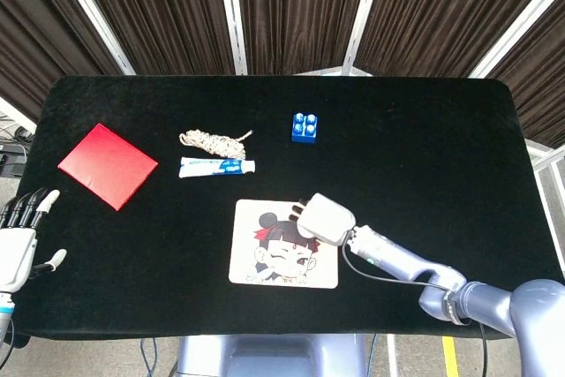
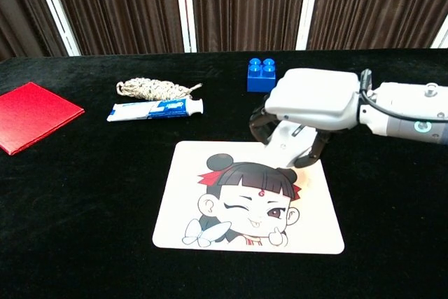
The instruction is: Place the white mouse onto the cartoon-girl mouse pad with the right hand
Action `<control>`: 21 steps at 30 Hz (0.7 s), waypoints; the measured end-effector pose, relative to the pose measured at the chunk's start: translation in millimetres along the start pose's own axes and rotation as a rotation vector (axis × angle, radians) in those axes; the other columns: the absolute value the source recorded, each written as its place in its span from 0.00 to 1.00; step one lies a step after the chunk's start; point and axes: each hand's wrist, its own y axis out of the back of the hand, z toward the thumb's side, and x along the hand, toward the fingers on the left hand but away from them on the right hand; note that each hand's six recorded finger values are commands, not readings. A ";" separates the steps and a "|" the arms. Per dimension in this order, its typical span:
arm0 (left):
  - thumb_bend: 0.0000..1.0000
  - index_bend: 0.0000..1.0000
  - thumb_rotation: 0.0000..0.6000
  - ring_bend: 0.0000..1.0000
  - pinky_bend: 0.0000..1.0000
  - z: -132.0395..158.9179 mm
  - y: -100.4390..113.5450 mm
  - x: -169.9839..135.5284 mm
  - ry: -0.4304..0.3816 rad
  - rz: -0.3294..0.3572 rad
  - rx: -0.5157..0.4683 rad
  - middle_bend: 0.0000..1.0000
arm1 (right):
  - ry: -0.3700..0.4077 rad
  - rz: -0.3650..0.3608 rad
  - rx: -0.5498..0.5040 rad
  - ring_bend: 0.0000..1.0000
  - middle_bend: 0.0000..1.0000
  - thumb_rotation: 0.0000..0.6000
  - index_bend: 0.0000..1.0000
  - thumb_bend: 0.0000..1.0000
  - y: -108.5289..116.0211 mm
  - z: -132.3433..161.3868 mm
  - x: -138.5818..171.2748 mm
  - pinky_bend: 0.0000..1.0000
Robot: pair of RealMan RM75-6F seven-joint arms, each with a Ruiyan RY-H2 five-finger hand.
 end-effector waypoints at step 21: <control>0.26 0.00 1.00 0.00 0.00 -0.1 -0.1 0.1 0.000 -0.002 -0.002 0.00 | 0.241 -0.079 0.005 0.49 0.61 1.00 0.64 0.20 -3.6 54.5 -4.0 0.72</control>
